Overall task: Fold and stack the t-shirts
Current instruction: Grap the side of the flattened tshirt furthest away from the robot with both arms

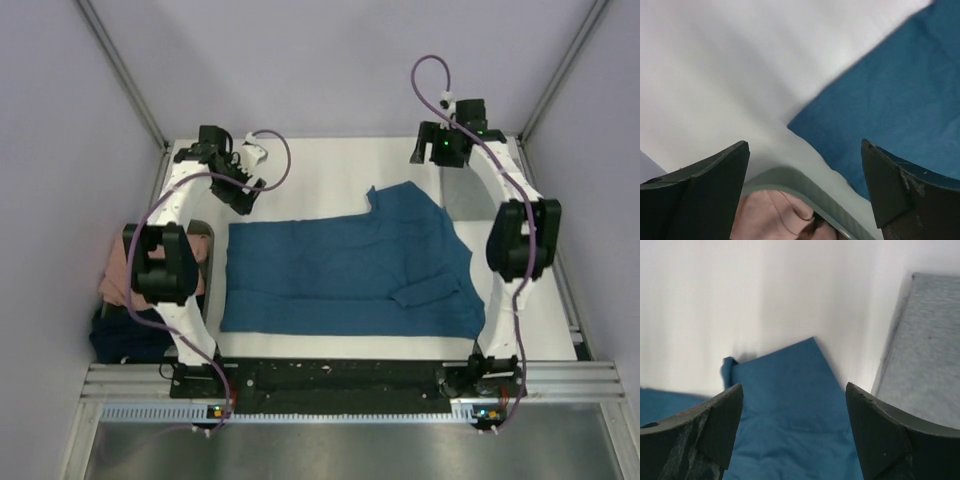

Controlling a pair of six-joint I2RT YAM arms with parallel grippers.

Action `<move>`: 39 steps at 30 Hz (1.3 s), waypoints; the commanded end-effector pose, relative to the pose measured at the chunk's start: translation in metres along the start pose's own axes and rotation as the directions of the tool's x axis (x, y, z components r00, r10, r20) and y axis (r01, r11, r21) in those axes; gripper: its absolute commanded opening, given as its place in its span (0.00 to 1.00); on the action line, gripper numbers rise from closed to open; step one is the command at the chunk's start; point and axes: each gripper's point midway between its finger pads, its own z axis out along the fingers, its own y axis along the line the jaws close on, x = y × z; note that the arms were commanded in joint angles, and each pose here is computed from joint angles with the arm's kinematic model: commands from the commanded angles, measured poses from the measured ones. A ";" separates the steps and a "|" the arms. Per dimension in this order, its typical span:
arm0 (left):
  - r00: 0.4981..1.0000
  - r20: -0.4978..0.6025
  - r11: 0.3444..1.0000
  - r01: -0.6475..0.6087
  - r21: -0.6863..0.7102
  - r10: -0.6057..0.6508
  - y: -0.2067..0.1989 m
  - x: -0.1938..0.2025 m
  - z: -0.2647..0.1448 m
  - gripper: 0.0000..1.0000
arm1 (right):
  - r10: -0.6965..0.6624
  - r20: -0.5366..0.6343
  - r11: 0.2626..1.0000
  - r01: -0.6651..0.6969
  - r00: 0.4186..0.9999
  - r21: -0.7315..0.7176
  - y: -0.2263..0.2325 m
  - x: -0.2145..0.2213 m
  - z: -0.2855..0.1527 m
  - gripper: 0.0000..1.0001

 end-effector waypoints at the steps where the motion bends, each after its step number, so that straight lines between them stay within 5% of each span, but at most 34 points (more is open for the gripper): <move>1: 0.986 -0.142 0.996 -0.085 -0.003 0.083 0.026 0.006 0.015 0.95 | -0.055 -0.137 0.998 0.054 0.989 -0.008 -0.001 0.013 0.060 0.80; 4: 0.955 -0.203 0.974 -0.195 0.113 0.214 0.020 0.017 0.034 0.90 | -0.079 -0.280 0.996 0.087 0.957 0.017 -0.013 0.054 0.100 0.79; 9: 0.836 -0.345 0.891 -0.321 0.320 0.425 0.011 0.056 0.049 0.90 | -0.122 -0.401 0.988 0.149 0.908 0.035 -0.017 0.102 0.121 0.75; 13: 0.750 -0.440 0.864 -0.364 0.349 0.493 0.015 0.082 0.060 0.91 | -0.139 -0.425 0.984 0.172 0.894 0.041 -0.013 0.113 0.126 0.51; 17: 0.763 -0.426 0.870 -0.370 0.327 0.485 0.017 0.076 0.073 0.90 | -0.147 -0.415 0.988 0.155 0.898 -0.015 0.002 0.109 0.118 0.30; 20: 0.790 -0.395 0.877 -0.363 0.315 0.468 0.014 0.069 0.084 0.87 | -0.154 -0.382 0.987 0.160 0.911 -0.018 0.007 0.093 0.105 0.00; 23: 0.806 -0.360 0.869 -0.350 0.350 0.470 0.001 0.071 0.095 0.85 | -0.167 -0.330 0.986 0.166 0.929 -0.030 0.018 0.071 0.084 0.00; 26: 0.799 -0.369 0.862 -0.336 0.380 0.474 -0.004 0.081 0.103 0.62 | -0.179 -0.275 0.984 0.169 0.944 -0.061 0.032 0.052 0.057 0.00; 29: 0.791 -0.381 0.856 -0.325 0.402 0.479 -0.007 0.088 0.108 0.00 | -0.183 -0.243 0.982 0.168 0.952 -0.083 0.041 0.049 0.030 0.00; 33: 0.831 -0.333 0.872 -0.318 0.371 0.445 -0.010 0.076 0.101 0.00 | -0.184 -0.225 0.982 0.171 0.957 -0.077 0.044 0.058 -0.008 0.00; 39: 0.940 -0.159 0.952 -0.289 0.104 0.302 -0.013 0.038 0.041 0.00 | -0.115 -0.233 0.992 0.103 0.966 -0.067 0.048 0.101 -0.070 0.00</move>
